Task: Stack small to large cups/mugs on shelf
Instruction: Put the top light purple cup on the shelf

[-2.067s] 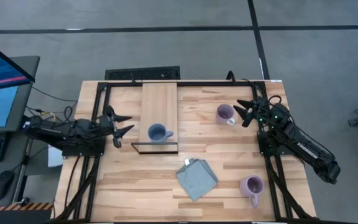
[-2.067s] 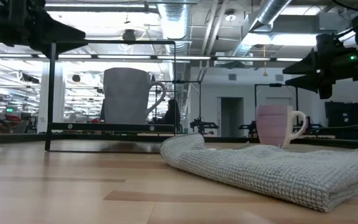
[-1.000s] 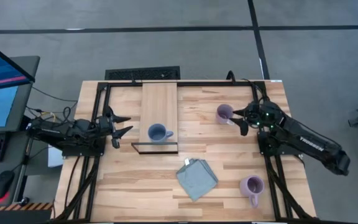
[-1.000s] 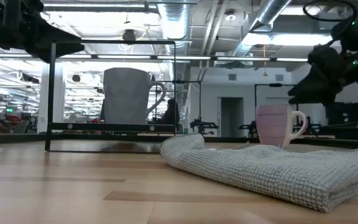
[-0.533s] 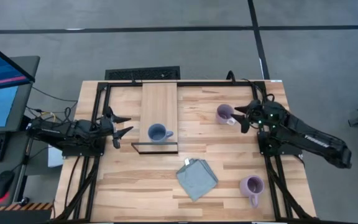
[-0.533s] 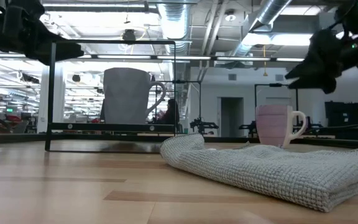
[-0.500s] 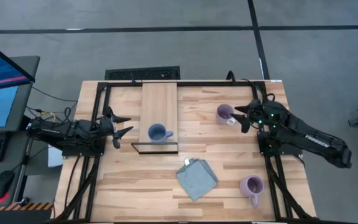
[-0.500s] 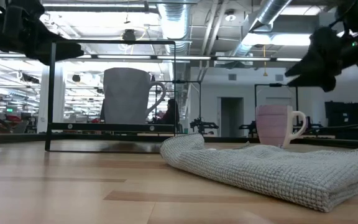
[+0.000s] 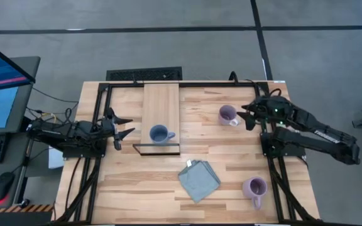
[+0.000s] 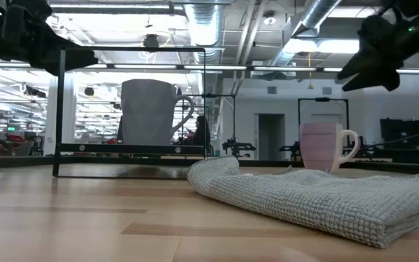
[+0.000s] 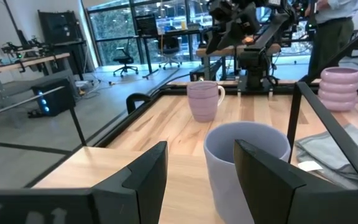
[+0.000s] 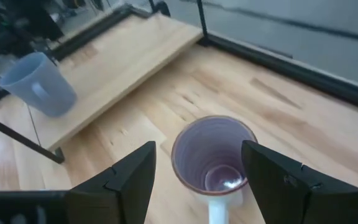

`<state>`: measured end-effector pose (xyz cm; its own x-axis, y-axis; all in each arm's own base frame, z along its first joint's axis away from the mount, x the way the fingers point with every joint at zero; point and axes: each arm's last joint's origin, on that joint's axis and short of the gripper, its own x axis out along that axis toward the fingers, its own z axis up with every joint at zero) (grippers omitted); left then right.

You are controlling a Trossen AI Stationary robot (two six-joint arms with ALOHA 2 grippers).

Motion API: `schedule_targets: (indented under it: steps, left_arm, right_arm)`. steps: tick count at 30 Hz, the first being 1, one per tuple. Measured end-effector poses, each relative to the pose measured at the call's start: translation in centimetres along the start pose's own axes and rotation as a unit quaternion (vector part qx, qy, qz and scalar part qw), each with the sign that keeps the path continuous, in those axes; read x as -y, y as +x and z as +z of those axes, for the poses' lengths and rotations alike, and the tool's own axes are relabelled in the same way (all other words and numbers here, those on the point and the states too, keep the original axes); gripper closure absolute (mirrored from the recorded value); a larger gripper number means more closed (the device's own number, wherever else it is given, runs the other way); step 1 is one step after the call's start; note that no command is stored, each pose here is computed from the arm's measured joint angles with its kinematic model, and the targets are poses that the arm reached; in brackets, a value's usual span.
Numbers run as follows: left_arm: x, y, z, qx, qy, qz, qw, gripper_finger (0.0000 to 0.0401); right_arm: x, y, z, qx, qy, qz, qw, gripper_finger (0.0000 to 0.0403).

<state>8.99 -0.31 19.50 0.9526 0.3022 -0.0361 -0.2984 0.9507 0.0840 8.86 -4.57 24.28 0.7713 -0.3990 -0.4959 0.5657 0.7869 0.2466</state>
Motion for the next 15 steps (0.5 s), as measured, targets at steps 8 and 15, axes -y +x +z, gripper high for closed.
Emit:
schedule_targets:
  steps: [8, 15]
  left_arm:
    - [0.1, 0.0, 0.0, 0.001, -0.009, -0.013, 1.000, 0.0225]
    - [0.1, 0.0, 0.0, 0.001, 0.006, -0.022, 1.000, 0.0225]
  right_arm:
    - [-0.4, 1.0, 1.2, -0.115, 0.034, -0.037, 0.992, 0.0143]
    - [-0.9, 2.7, 1.5, -0.191, 0.052, -0.056, 0.979, 0.0143]
